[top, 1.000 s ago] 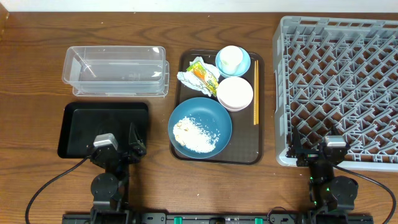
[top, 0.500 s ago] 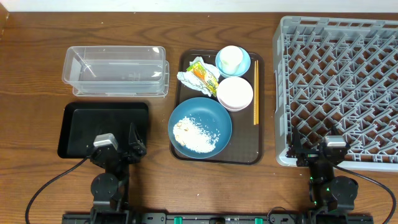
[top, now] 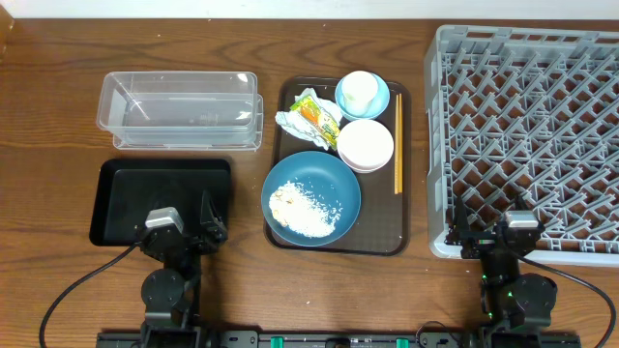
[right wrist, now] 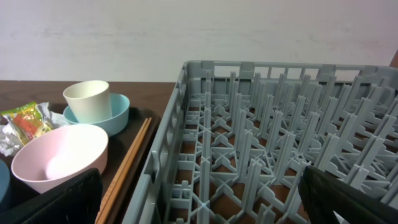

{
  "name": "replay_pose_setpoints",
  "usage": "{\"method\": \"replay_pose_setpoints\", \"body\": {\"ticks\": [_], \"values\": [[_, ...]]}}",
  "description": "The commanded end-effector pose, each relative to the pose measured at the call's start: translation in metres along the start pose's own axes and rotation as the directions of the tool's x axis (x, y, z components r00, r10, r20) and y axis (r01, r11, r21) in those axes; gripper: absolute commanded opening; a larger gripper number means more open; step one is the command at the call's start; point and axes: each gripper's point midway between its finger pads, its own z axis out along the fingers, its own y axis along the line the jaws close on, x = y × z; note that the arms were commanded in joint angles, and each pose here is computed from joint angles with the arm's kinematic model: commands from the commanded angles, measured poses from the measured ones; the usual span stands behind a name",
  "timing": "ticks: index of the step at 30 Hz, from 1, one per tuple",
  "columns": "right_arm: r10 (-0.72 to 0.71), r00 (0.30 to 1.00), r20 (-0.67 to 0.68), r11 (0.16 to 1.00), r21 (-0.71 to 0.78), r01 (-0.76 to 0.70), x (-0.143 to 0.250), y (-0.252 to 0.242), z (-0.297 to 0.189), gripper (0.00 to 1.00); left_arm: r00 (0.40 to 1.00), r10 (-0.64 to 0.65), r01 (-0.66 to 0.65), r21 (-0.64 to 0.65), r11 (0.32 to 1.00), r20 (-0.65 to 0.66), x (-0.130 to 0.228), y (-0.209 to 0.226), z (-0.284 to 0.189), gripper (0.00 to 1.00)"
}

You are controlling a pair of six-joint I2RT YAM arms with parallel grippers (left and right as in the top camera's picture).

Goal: Sort waste into correct bins and load items into the dishwasher rack

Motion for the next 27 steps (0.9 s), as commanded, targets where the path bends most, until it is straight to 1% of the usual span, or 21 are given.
{"method": "replay_pose_setpoints", "body": {"ticks": [1, 12, 14, 15, 16, 18, 20, 22, 23, 24, 26, 27], "values": [[-0.013, 1.0, -0.006, 1.0, 0.003, 0.013, 0.002, -0.001, 0.0, 0.99, 0.998, 0.019, -0.019, -0.011, 1.0, -0.058, 0.02, 0.003, 0.002, 0.92], [-0.013, 1.0, -0.006, 1.0, 0.003, 0.013, 0.002, -0.001, 0.0, 0.99, 0.998, 0.015, -0.016, -0.01, 1.0, -0.058, 0.019, 0.003, 0.002, 0.92], [-0.013, 1.0, -0.006, 1.0, 0.003, 0.013, 0.002, -0.001, 0.0, 0.99, 0.998, -0.026, 0.026, -0.007, 1.0, -0.059, 0.02, 0.002, 0.002, 0.92], [-0.013, 1.0, -0.006, 1.0, 0.003, 0.013, 0.002, -0.001, 0.0, 0.99, 0.996, -0.066, 0.067, 0.015, 0.998, -0.065, 0.021, -0.002, 0.001, 0.92], [-0.013, 1.0, -0.006, 1.0, 0.003, 0.013, 0.002, -0.001, 0.0, 0.99, 0.992, -0.1, 0.103, 0.046, 0.994, -0.077, 0.022, -0.008, 0.001, 0.92], [-0.013, 1.0, -0.006, 1.0, 0.003, 0.013, 0.002, -0.001, 0.0, 0.99, 0.973, -0.19, 0.209, 0.15, 0.966, -0.131, 0.027, -0.028, -0.002, 0.92], [-0.013, 1.0, -0.006, 1.0, 0.003, 0.013, 0.002, -0.001, 0.0, 0.99, 0.938, -0.289, 0.331, 0.239, 0.913, -0.194, 0.027, -0.048, -0.006, 0.92], [-0.013, 1.0, -0.006, 1.0, 0.003, 0.013, 0.002, -0.001, 0.0, 0.99, 0.876, -0.386, 0.467, 0.307, 0.83, -0.288, 0.029, -0.068, -0.014, 0.92], [-0.013, 1.0, -0.006, 1.0, 0.003, 0.013, 0.002, -0.001, 0.0, 0.99, 0.838, -0.435, 0.532, 0.318, 0.785, -0.33, 0.028, -0.075, -0.017, 0.92], [-0.013, 1.0, -0.006, 1.0, 0.003, 0.013, 0.002, -0.001, 0.0, 0.99, 0.793, -0.49, 0.598, 0.309, 0.74, -0.361, 0.027, -0.078, -0.019, 0.92], [-0.013, 1.0, -0.006, 1.0, 0.003, 0.013, 0.002, -0.001, 0.0, 0.99, 0.669, -0.61, 0.734, 0.244, 0.634, -0.426, 0.028, -0.081, -0.02, 0.92], [-0.013, 1.0, -0.006, 1.0, 0.003, 0.013, 0.002, -0.001, 0.0, 0.99, 0.645, -0.628, 0.754, 0.232, 0.614, -0.435, 0.028, -0.081, -0.02, 0.92]]}}
